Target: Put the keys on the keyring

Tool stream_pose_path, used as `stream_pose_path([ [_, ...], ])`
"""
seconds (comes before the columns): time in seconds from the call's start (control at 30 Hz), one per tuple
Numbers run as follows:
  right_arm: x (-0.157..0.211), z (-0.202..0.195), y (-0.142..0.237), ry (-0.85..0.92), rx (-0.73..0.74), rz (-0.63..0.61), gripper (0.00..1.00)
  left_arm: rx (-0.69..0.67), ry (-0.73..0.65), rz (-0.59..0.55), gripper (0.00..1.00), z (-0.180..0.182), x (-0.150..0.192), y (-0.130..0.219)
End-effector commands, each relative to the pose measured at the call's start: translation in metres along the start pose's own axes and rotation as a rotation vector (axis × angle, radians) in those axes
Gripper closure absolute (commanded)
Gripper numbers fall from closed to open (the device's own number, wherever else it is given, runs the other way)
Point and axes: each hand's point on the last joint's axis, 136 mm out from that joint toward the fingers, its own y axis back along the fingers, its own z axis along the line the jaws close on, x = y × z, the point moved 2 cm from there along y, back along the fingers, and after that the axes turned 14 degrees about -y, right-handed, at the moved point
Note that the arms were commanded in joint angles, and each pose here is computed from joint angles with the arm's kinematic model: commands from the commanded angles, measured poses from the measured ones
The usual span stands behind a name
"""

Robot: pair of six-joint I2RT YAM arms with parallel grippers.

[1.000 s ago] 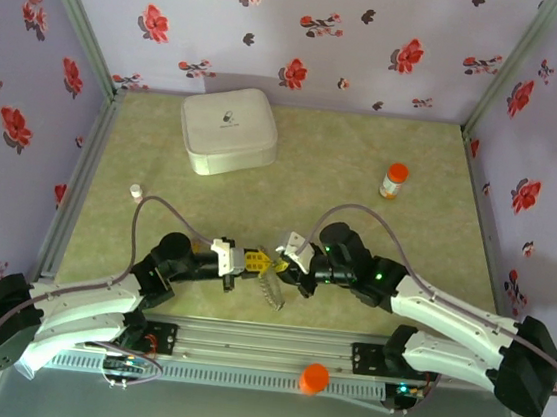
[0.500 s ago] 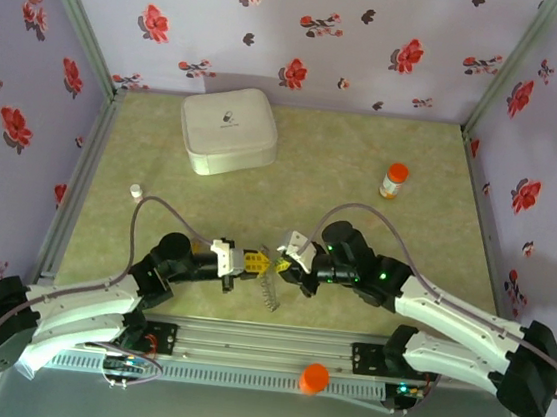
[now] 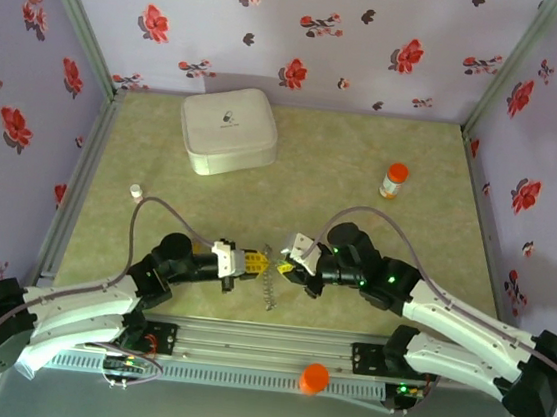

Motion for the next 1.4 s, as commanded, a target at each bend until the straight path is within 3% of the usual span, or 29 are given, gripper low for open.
stream_pose_path([
  [0.0,-0.023,0.000,0.012,0.046,0.031,-0.055,1.00,-0.083,-0.024,-0.004,0.58,0.013,-0.004,0.003],
  [0.07,-0.023,-0.002,0.012,0.052,0.039,-0.047,1.00,-0.166,-0.017,-0.036,0.45,0.023,-0.009,0.009],
  [0.2,-0.023,-0.008,0.009,0.065,0.073,-0.025,1.00,-0.387,-0.018,-0.016,0.39,0.050,-0.008,0.031],
  [0.37,-0.032,-0.012,-0.001,0.076,0.080,-0.023,1.00,-0.678,0.050,0.040,0.38,0.084,-0.005,0.070],
  [0.53,-0.062,-0.008,-0.021,0.104,0.041,-0.102,1.00,-0.913,0.187,0.086,0.38,0.107,-0.003,0.110],
  [0.7,-0.094,-0.008,-0.048,0.072,0.005,-0.184,1.00,-1.066,0.271,0.110,0.33,0.116,0.002,0.139],
  [0.8,-0.088,-0.025,-0.067,0.036,0.064,-0.188,1.00,-1.124,0.310,0.147,0.31,0.119,0.005,0.149],
  [1.03,-0.031,-0.080,-0.088,-0.047,0.246,0.002,1.00,-1.178,0.388,0.270,0.29,0.122,0.022,0.157],
  [1.37,0.051,-0.116,-0.071,0.130,0.416,0.447,1.00,-1.197,0.413,0.308,0.28,0.127,0.033,0.152],
])
